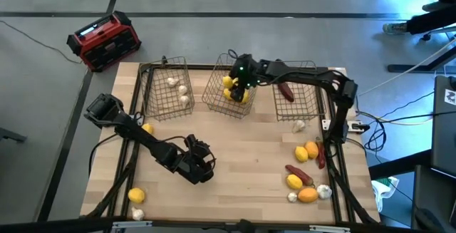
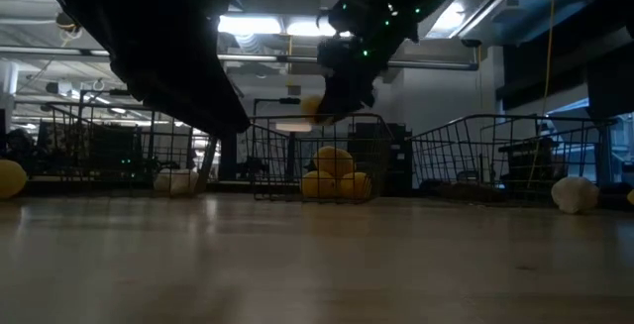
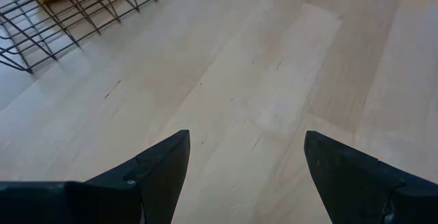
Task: Sort produce into baskets
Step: Put the lemon into the middle wire basket
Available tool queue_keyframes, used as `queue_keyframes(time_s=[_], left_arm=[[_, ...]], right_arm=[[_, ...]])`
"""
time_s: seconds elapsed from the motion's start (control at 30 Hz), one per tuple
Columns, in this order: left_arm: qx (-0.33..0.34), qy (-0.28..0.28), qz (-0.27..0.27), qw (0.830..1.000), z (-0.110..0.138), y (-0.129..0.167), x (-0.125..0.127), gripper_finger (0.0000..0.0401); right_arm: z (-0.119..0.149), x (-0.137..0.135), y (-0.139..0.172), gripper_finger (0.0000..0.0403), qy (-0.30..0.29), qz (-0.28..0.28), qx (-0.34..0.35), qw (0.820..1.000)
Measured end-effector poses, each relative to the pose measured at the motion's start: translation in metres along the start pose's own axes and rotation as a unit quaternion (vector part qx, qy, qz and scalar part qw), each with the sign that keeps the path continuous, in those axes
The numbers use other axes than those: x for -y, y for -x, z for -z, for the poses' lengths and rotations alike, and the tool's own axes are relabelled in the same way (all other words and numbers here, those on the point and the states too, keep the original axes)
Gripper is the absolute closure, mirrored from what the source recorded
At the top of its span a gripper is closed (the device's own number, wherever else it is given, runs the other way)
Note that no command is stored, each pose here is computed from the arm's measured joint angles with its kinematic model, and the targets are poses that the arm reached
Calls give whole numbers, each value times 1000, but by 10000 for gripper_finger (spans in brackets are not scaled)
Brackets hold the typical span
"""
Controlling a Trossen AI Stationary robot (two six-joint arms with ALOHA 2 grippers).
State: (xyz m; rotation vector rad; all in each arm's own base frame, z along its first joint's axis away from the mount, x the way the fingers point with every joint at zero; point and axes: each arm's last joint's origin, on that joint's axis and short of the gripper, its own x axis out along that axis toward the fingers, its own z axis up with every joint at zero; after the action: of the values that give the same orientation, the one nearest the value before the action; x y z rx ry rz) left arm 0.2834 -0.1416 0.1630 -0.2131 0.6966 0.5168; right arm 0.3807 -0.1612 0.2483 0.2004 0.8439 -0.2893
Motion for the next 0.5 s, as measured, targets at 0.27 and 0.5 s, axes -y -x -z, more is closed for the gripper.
queue_keyframes(time_s=[0.27,0.5], left_arm=[[0,4,0,1000,0,0,0,116],[0,3,0,1000,0,0,0,116]], right_arm=[[14,2,-26,228,6,-6,-50,999],[24,1,-42,228,13,-39,-83,996]])
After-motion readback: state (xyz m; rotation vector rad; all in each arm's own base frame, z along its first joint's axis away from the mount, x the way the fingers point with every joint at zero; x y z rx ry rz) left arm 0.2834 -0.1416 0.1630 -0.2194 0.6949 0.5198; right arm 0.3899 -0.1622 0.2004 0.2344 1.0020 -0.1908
